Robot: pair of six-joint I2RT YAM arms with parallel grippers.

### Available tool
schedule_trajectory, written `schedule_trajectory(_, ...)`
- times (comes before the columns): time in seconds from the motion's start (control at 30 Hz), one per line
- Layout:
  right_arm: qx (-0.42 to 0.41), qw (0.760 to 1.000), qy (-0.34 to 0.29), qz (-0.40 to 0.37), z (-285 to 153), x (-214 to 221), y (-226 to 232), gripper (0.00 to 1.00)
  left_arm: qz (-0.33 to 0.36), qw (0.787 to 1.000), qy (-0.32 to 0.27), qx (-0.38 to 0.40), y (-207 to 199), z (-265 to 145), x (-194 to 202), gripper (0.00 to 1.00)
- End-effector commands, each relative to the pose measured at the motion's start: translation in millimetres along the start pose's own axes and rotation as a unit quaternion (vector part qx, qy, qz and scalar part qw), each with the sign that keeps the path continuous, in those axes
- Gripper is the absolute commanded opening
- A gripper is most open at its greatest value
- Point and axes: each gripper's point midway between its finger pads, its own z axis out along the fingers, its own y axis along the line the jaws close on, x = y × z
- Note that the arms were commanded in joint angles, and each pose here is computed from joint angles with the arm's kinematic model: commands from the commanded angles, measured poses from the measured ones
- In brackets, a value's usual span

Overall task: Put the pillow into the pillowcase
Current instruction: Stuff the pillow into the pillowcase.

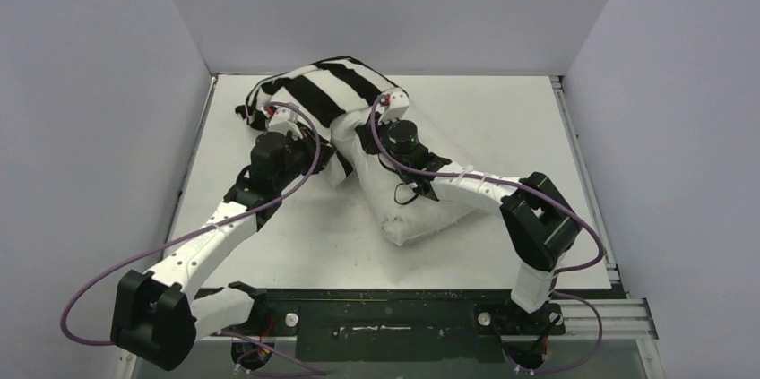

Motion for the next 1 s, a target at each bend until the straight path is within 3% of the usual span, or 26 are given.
schedule_trajectory(0.0, 0.032, 0.988, -0.124, 0.084, 21.0, -74.7, -5.0, 0.00, -0.001, 0.998, 0.004, 0.062, -52.7, -26.5, 13.3, 0.00)
schedule_trajectory(0.13, 0.060, 0.983, -0.123, 0.125, 31.6, -54.2, -13.6, 0.00, -0.012, 0.996, 0.044, 0.079, -57.5, -26.4, 74.7, 0.00)
schedule_trajectory(0.2, 0.063, 0.981, -0.127, 0.134, 34.1, -50.9, -13.4, 0.00, -0.001, 0.995, 0.061, 0.080, -59.9, -24.0, 78.6, 0.00)
schedule_trajectory(0.43, 0.042, 0.979, -0.139, 0.144, 28.9, -69.6, -4.1, 0.00, 0.039, 0.994, 0.007, 0.099, -96.5, -36.7, 17.6, 0.00)
schedule_trajectory(0.63, -0.064, 0.978, -0.112, 0.167, 1.1, -99.0, 33.9, 0.00, 0.059, 0.987, -0.033, 0.143, -143.5, -63.5, -39.4, 0.00)
schedule_trajectory(0.83, -0.220, 0.938, -0.053, 0.264, -62.3, -133.9, 93.7, 0.00, 0.041, 0.961, -0.056, 0.269, -231.2, -119.5, -106.1, 0.00)
schedule_trajectory(0.97, -0.246, 0.927, -0.011, 0.284, -73.0, -126.4, 101.6, 0.00, 0.035, 0.955, -0.050, 0.289, -244.6, -115.9, -110.5, 0.00)
